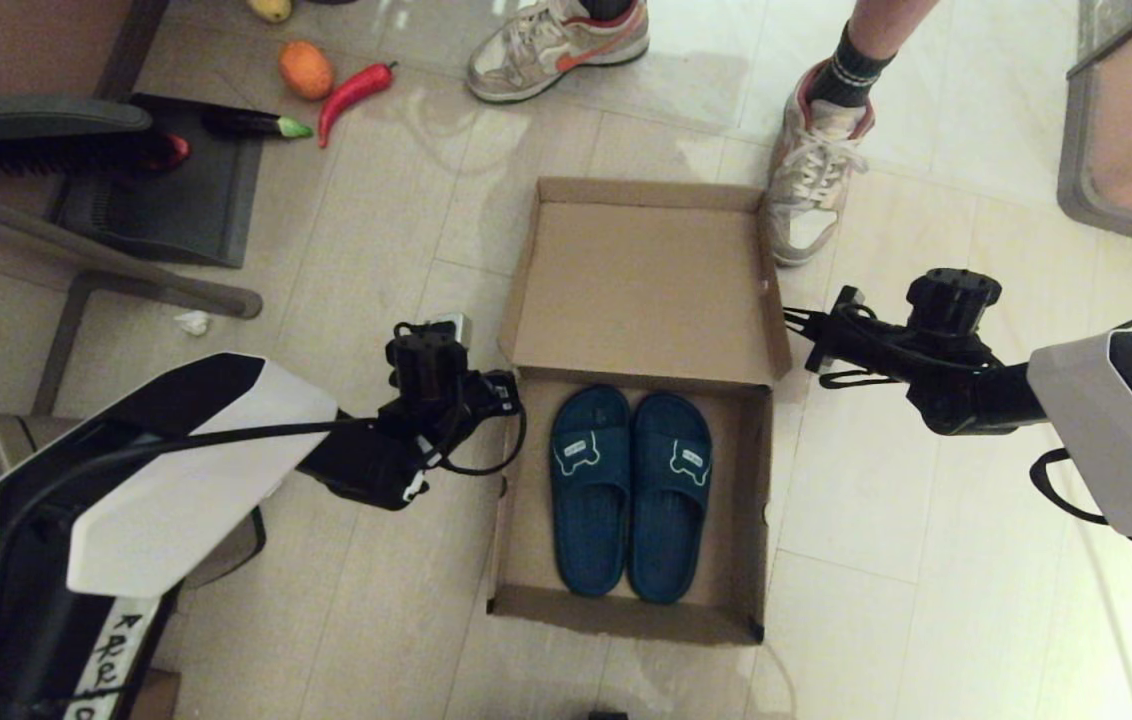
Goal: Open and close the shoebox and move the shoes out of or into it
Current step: Close the shoe box
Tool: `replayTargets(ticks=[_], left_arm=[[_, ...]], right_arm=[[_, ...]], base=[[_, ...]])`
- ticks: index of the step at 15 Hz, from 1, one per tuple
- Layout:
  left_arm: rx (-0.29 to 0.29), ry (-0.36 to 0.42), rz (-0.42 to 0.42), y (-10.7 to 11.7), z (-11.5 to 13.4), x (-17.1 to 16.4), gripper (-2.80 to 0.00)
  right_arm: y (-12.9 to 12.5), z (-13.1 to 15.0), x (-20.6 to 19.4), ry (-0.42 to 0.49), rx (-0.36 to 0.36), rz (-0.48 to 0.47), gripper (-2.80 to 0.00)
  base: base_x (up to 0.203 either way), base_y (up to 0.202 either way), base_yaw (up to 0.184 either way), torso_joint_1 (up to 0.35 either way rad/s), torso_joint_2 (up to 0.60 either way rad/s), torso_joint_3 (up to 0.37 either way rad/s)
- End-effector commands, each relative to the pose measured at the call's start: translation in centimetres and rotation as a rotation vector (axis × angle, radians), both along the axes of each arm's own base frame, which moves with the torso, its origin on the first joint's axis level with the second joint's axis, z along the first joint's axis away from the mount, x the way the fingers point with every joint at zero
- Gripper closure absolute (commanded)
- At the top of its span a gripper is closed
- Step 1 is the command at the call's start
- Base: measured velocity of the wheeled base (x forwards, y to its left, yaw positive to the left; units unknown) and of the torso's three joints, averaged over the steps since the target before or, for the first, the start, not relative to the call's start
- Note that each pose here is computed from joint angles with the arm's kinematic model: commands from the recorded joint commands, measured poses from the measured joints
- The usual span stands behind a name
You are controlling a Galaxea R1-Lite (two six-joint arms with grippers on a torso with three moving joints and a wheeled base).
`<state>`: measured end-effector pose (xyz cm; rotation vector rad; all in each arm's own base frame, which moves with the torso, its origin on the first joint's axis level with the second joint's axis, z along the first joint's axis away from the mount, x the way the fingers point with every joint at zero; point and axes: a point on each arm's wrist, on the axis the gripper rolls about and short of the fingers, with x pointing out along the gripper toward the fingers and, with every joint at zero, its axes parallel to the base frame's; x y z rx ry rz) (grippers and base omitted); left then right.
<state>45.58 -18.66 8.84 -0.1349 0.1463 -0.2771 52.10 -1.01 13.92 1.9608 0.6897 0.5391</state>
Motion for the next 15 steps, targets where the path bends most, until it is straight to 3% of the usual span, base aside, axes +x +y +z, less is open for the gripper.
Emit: replayTargets(ticks=[1,6,11,15], left_arm=[[0.001,0.006,-0.004,-0.3,-0.5,0.0,0.00],[0.002,0.009,-0.017,-1.0,-0.9,0.0,0.00],[0.006,0.016,-0.018,-1.1,-1.3,0.0,0.00],[0.007,0.019,-0.026,-1.4,-1.5,-0.1,0.00]], right_arm=[[-0.4,-0.1,0.0,-0.001,0.034,0.042,0.00],[0.1,-1.0,0.2,-0.004,0.029,0.072,0.00],[0.5,-1.2,0.3,-0.074,-0.134,-0.015,0.00],[1.8,-0.3,0.5,-0.123,-0.139,0.005,0.00]], base=[[0.000,0.000,0.000,0.000,0.00,0.000],[0.000,0.000,0.000,0.000,0.00,0.000],[0.000,0.000,0.000,0.000,0.00,0.000],[0.000,0.000,0.000,0.000,0.00,0.000]])
